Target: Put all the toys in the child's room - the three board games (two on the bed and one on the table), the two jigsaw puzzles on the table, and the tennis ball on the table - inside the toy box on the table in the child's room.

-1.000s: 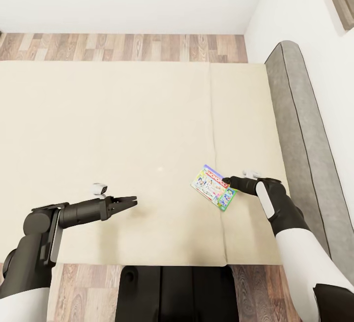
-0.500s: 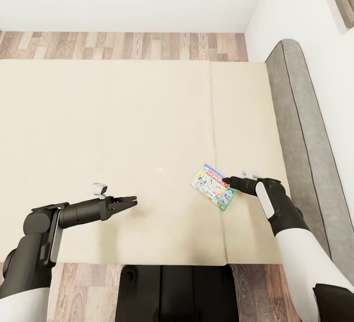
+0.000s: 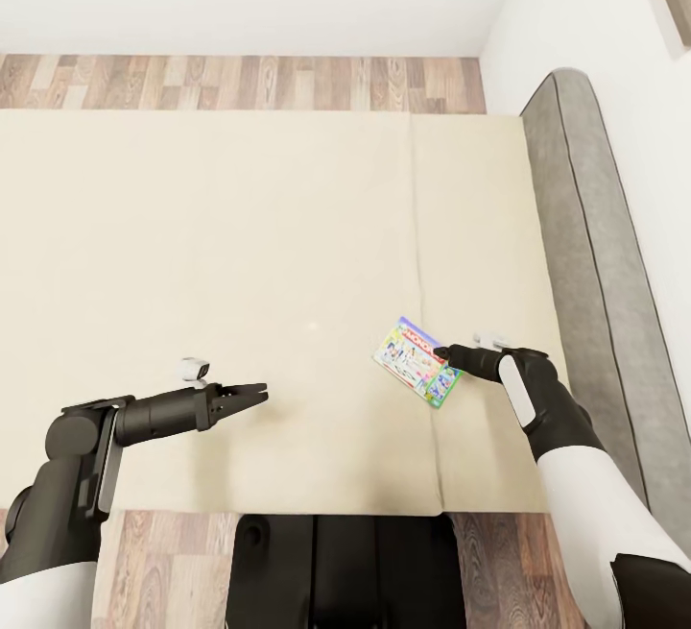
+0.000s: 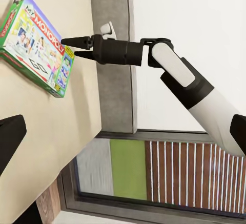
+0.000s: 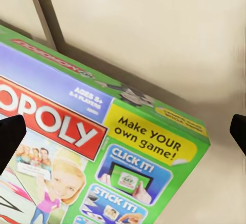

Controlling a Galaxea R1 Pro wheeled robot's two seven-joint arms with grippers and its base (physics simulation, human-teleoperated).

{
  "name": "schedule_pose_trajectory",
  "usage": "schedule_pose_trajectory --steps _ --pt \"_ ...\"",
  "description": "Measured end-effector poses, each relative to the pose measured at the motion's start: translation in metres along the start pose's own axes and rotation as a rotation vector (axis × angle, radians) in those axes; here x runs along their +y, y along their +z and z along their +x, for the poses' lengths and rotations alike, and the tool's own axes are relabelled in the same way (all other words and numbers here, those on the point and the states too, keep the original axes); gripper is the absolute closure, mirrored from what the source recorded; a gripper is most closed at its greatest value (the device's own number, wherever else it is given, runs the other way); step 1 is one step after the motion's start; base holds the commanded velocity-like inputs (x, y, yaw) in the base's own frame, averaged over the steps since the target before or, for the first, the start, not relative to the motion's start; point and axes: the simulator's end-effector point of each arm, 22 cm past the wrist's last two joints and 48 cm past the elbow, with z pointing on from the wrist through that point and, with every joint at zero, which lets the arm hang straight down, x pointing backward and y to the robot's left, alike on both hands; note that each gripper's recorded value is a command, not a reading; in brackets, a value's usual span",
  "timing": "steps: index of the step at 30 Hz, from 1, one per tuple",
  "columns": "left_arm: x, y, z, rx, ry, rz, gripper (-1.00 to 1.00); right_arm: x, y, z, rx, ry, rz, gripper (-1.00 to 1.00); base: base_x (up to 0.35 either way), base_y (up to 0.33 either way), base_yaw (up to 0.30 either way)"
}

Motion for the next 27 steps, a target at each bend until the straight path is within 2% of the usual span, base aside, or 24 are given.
schedule_pose_trajectory --steps 27 --pt "0.0025 0.0002 0.0014 0.001 -0.005 -0.001 -1.0 0.0028 0.0036 0.0052 0.01 -0.01 -0.004 -1.0 0.0 0.0 0.0"
